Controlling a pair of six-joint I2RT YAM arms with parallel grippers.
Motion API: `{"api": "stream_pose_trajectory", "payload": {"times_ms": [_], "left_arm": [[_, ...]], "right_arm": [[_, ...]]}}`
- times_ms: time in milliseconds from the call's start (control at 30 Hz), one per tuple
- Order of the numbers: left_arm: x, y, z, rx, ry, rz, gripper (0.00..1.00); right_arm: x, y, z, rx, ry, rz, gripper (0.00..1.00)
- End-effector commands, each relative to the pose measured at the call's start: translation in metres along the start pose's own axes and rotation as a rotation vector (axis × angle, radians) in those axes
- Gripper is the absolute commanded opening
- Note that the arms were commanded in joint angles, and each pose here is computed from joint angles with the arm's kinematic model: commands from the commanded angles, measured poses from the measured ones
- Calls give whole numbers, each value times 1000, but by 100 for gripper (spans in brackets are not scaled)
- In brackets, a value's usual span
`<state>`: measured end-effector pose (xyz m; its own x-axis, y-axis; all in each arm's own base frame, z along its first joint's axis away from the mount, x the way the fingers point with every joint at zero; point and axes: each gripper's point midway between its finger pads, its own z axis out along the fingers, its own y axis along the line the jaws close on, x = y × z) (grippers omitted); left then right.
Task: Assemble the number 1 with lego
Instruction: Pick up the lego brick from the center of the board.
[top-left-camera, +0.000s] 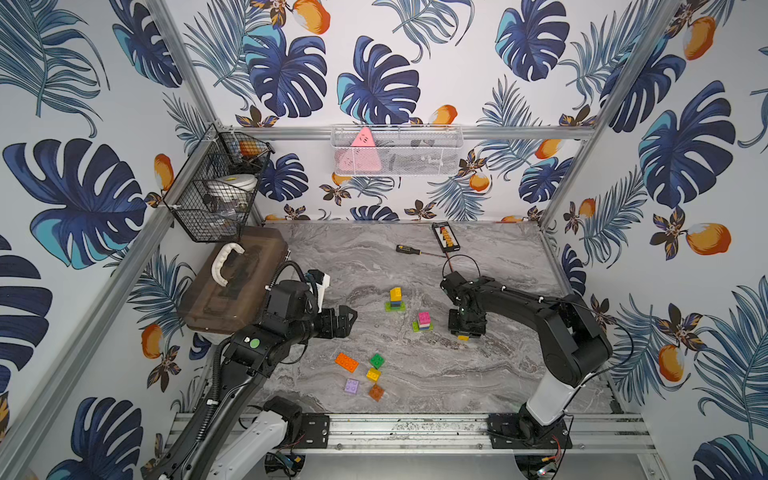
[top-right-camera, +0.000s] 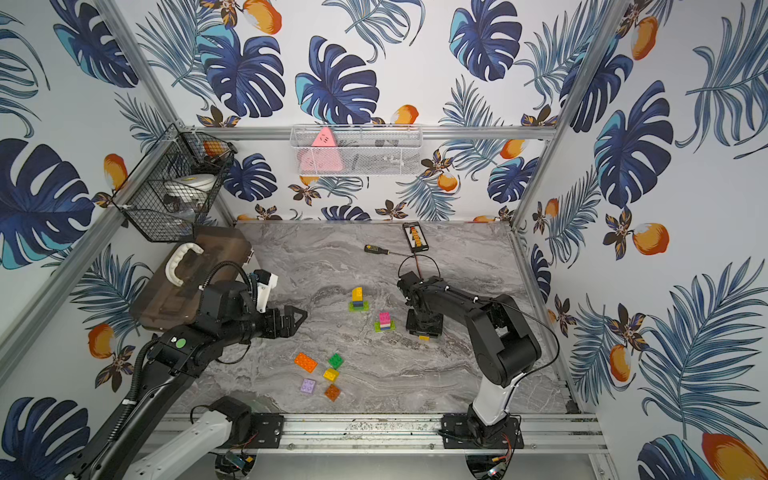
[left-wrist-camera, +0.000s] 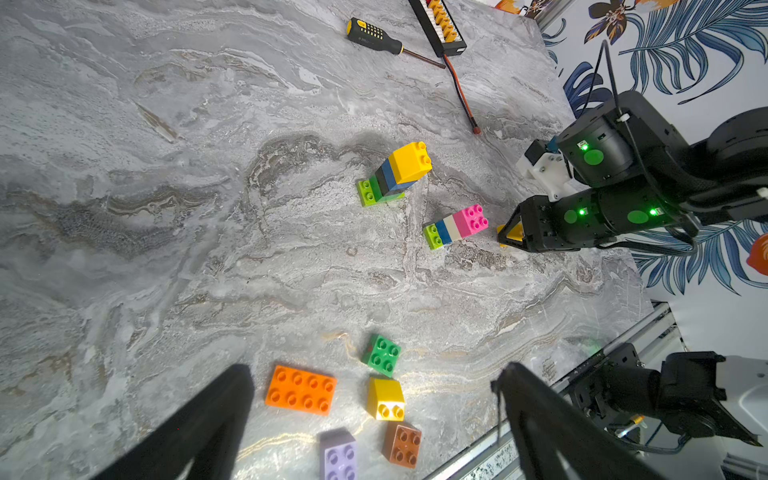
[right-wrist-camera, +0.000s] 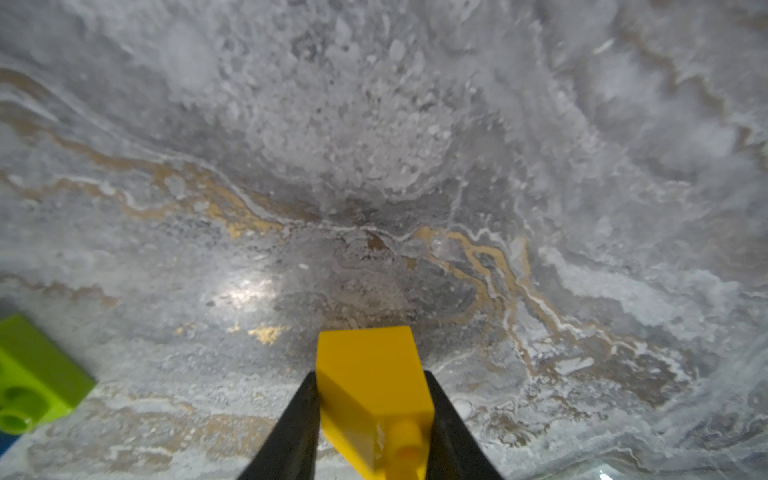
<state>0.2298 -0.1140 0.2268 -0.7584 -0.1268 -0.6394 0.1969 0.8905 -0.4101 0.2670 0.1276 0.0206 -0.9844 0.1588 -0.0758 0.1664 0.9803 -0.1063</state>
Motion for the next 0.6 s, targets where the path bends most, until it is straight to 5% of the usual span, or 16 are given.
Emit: {"api": "stream_pose_trajectory", "payload": {"times_ms": [0,333,567], "left_arm": [[-5,-2,-2,6,-18,6,99],[-5,-2,-2,5,-19,6,99],[-5,-2,-4,5,-26,6,99]], "right_arm": [[-1,-2,-2,12,-1,-6,39],[-5,-2,-27,-12,-22,-15,27],[-13,18,-77,-147,-64,-57,20]]}}
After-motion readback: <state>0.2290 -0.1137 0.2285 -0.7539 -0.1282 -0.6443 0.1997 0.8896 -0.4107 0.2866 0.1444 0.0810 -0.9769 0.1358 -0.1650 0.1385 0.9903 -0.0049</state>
